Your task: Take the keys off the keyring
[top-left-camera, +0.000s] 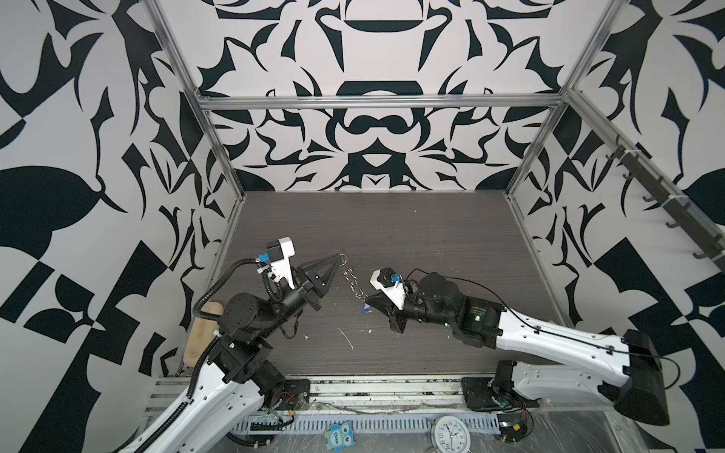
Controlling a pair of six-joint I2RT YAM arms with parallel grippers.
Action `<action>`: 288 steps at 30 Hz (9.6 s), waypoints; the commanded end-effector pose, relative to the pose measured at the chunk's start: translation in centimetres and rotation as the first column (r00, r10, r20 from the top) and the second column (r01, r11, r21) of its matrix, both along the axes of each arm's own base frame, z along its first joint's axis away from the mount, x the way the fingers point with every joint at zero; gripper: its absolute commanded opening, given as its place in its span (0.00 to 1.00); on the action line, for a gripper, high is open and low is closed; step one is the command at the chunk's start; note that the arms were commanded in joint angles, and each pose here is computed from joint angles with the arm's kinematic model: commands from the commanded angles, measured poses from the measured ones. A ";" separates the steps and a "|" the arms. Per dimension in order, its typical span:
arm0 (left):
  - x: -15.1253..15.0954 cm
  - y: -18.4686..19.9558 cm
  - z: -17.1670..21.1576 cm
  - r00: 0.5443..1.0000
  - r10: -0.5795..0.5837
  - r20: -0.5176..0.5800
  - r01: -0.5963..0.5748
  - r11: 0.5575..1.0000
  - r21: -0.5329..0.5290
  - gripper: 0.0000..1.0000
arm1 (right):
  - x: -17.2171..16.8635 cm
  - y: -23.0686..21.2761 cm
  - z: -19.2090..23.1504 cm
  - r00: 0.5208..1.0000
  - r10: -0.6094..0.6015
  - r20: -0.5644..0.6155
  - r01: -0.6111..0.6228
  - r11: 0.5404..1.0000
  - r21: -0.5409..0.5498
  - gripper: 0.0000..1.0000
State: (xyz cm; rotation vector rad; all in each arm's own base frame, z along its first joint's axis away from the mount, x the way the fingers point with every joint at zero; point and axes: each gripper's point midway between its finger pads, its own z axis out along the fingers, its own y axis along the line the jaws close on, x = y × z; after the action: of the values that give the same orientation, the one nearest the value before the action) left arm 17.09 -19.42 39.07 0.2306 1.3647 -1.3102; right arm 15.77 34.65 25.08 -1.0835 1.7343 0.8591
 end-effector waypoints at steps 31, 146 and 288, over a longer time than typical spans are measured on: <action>-1.2 -3.9 -4.2 0.980 -0.195 -0.040 0.199 0.950 0.240 0.46 | -1.8 -4.5 6.4 0.987 0.039 0.155 -0.036 0.999 -0.026 0.00; -4.2 -7.3 -3.5 0.920 -0.348 0.181 0.280 0.905 0.321 0.00 | 0.6 -6.7 10.2 0.997 0.029 -0.077 -0.002 0.944 0.329 0.49; -2.7 -6.7 -2.8 0.953 -0.269 0.141 0.194 0.895 0.401 0.00 | -2.6 -1.0 7.7 0.997 -0.049 0.061 0.048 0.999 0.025 0.42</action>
State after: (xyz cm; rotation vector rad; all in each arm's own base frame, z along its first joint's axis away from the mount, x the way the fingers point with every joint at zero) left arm 14.45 -26.31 35.51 0.7994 1.4833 -1.1676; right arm 12.53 33.59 30.25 -1.0947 1.7732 0.8225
